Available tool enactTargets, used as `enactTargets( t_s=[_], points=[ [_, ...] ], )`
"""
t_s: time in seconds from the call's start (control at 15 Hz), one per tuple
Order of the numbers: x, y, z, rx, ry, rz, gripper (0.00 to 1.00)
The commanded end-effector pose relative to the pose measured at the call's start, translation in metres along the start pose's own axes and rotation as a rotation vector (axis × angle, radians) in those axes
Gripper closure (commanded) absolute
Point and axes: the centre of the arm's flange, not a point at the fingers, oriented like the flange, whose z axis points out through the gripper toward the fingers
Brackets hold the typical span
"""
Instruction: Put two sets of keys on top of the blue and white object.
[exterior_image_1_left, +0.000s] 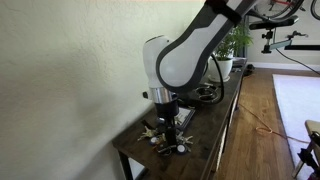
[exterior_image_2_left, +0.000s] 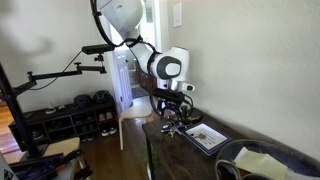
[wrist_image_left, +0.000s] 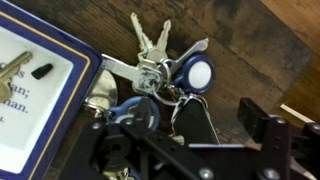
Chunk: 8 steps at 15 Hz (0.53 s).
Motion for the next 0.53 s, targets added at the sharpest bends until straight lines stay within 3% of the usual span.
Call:
enactTargets(
  t_s=[0.0, 0.47],
  points=[
    [0.0065, 0.0045, -0.0004, -0.005, -0.019, -0.047, 0.4],
    [0.0011, 0.0077, -0.0035, -0.002, -0.008, -0.031, 0.85]
  ],
)
